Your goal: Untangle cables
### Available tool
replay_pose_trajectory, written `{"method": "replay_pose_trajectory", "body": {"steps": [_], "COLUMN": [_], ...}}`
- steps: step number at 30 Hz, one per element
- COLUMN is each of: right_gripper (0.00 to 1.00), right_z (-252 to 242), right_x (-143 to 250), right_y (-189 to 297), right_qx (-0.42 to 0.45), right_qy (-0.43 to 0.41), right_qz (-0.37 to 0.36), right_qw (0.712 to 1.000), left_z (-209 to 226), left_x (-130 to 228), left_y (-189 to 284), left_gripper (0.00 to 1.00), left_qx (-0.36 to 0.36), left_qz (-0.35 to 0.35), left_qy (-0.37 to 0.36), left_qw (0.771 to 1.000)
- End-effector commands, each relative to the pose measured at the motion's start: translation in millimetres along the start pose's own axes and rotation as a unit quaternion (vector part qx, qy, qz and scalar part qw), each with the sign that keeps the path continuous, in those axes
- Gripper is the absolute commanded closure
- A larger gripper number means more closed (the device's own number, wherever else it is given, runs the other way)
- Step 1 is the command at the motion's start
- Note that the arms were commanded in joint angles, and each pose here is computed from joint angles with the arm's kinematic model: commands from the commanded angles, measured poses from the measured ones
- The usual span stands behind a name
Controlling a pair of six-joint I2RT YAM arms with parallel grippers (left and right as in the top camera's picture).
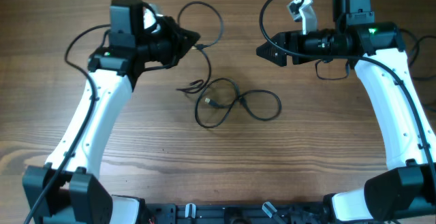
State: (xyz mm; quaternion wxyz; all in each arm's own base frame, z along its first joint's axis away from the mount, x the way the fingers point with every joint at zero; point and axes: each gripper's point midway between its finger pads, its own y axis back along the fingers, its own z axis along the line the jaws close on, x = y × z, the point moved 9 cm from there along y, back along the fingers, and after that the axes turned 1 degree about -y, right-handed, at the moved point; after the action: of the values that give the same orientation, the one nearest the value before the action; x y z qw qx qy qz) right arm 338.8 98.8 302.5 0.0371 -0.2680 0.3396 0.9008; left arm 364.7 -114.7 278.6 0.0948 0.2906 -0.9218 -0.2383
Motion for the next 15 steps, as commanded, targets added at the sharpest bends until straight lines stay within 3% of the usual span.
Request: {"method": "replay_pose_trajectory", "body": {"steps": [1, 8, 15], "right_gripper": [0.17, 0.21, 0.32], "right_z": [10, 50, 72], "right_x": [-2, -12, -11], "right_y": [-8, -32, -53], "right_qx": [-0.062, -0.134, -0.119], "right_qy": [0.034, 0.124, 0.169], "right_qz": [-0.003, -0.018, -0.014], "right_qw": [0.998, 0.983, 0.978], "left_z": [-18, -39, -47], "left_x": [11, 12, 20], "left_y": [-6, -7, -5], "left_gripper": [0.96, 0.96, 0.96], "left_qx": [0.046, 0.096, 0.121], "left_qz": [0.040, 0.042, 0.098], "left_qy": [0.039, 0.062, 0.062], "left_qw": [0.997, 0.993, 0.986]}}
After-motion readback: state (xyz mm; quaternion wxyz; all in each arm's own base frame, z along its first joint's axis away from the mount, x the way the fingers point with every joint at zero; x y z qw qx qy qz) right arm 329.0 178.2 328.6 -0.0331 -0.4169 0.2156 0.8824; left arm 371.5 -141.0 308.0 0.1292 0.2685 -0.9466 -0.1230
